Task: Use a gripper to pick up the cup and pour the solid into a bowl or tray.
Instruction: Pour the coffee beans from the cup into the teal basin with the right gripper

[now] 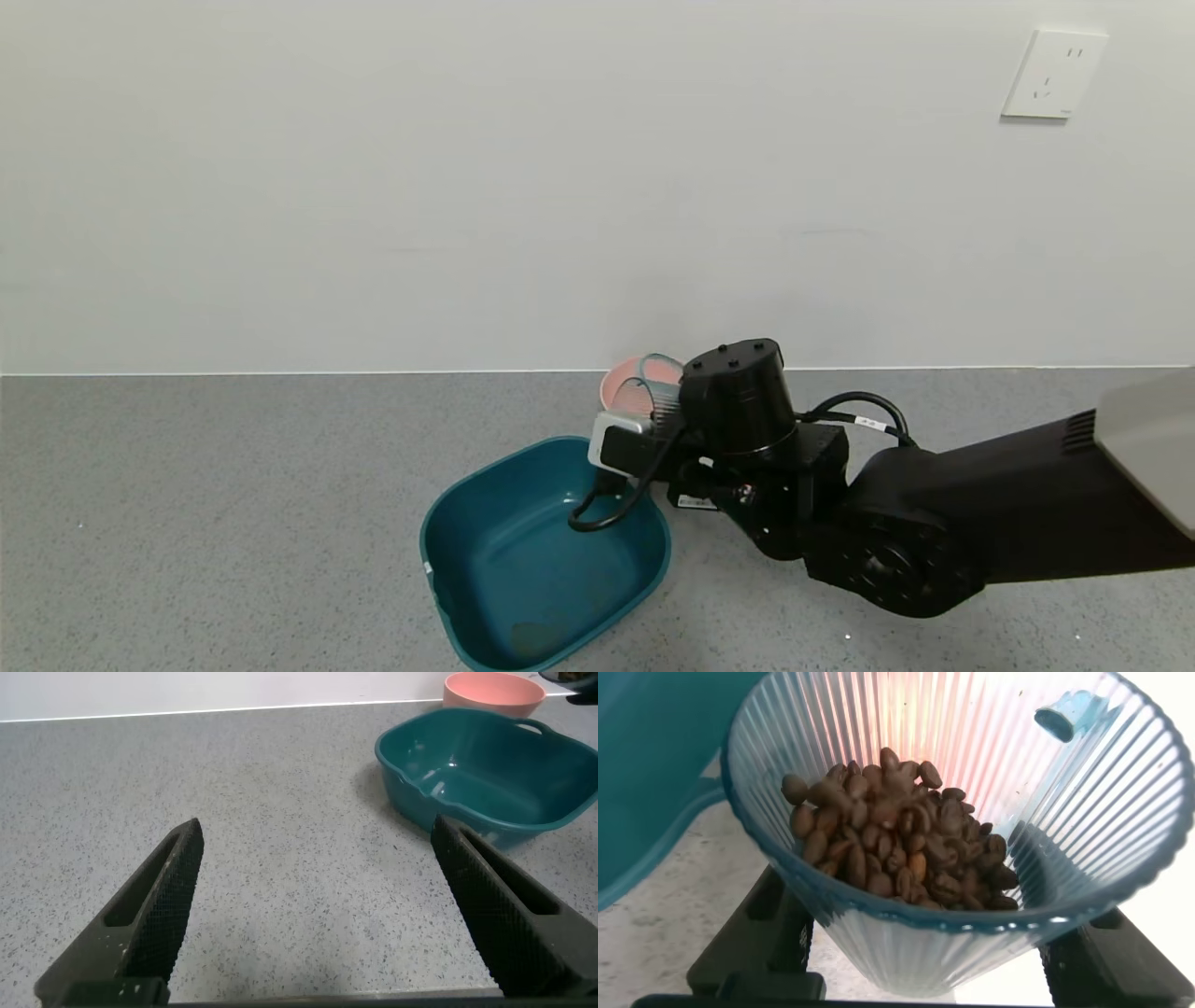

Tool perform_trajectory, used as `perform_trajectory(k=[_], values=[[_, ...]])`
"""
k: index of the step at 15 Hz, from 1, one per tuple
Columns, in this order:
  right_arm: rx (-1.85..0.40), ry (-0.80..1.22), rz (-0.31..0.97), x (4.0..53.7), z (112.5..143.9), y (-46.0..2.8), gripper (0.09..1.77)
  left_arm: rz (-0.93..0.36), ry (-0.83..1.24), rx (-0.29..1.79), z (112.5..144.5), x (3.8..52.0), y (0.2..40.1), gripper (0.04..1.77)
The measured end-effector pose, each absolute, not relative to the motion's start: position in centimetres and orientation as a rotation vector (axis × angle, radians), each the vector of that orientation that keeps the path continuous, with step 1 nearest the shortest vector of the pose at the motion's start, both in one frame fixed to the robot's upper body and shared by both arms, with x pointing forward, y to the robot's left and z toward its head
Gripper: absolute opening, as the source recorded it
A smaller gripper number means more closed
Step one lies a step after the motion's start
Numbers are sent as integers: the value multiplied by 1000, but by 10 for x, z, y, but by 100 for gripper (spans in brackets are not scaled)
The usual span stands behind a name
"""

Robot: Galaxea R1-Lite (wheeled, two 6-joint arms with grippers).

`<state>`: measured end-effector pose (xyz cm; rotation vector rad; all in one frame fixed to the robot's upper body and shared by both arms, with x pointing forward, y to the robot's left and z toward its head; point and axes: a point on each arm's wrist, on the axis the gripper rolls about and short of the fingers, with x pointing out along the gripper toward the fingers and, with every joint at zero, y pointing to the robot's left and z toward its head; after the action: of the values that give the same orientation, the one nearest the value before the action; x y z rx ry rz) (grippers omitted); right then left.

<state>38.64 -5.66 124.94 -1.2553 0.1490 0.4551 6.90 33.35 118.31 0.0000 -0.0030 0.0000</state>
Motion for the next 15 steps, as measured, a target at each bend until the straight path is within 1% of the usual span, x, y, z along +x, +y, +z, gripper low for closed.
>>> perform_trajectory(k=[6, 15], values=[[-1446, 97, 469, 381, 1248, -45, 135, 0, -3, 0, 1183, 69, 334, 175], [-1569, 66, 484, 369, 1244, -34, 135, 0, -3, 0, 1183, 69, 334, 175]])
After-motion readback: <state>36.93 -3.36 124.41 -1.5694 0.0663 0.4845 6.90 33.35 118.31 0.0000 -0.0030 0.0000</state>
